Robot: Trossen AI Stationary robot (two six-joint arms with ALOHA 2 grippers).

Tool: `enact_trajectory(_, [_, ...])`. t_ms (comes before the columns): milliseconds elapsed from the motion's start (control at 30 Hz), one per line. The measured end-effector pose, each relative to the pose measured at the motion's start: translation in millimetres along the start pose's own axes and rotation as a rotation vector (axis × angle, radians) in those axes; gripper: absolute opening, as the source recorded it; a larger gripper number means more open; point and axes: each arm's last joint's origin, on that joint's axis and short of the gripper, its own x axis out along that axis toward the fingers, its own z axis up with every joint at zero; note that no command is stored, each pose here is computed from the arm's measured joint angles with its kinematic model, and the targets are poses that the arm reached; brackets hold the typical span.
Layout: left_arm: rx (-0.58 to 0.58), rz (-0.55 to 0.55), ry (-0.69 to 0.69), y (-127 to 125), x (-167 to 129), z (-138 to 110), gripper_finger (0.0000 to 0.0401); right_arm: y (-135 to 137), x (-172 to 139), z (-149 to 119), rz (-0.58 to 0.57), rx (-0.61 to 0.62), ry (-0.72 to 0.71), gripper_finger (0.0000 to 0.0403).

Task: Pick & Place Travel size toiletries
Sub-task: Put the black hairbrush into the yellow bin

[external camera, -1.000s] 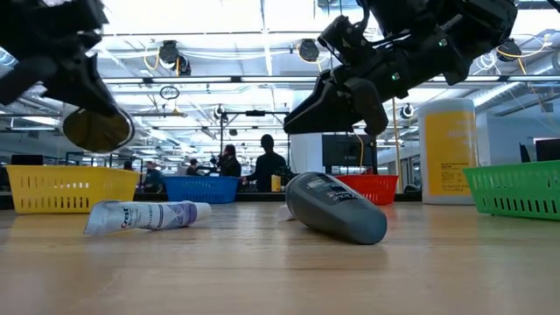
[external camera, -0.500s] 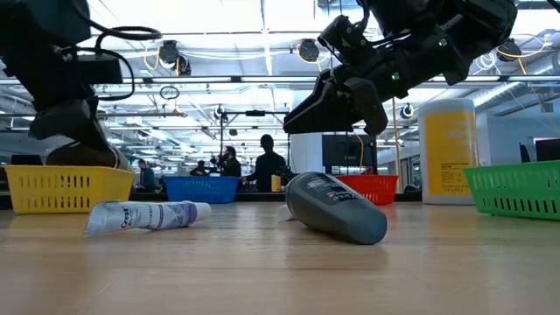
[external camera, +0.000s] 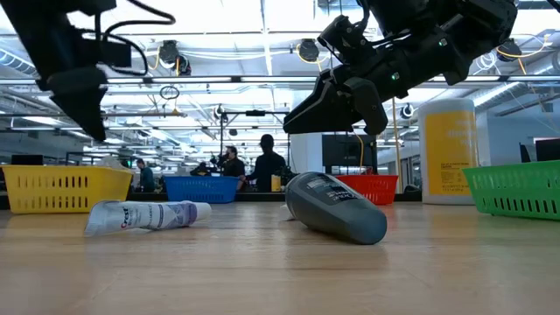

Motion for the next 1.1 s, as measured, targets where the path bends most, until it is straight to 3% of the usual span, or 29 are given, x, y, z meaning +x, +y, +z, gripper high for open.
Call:
enact_trajectory(133, [-0.114,0.011,-0.005,1,-2,0,0.0195,0,0,0,0.000,0.000,0.000,0.0155])
enact_trajectory(300, [-0.344,0.170,-0.049,18,5,5,0.0120,0,0,0,0.000,0.000,0.000,0.0155])
enact_trajectory(500, [-0.394,0.185,-0.031,22,28,5,0.0012,0,0,0,0.000,0.000,0.000,0.0155])
enact_trajectory(600, [-0.409,0.195,-0.011,26,39,5,0.0013,0,0,0,0.000,0.000,0.000,0.0155])
enact_trajectory(800, [-0.476,0.190,0.161,34,55,-5,0.0009,0,0,0,0.000,0.000,0.001,0.0155])
enact_trajectory(1100, [-0.438,0.074,0.268,30,62,-8,0.0013,0,0,0,0.000,0.000,0.000,0.0155])
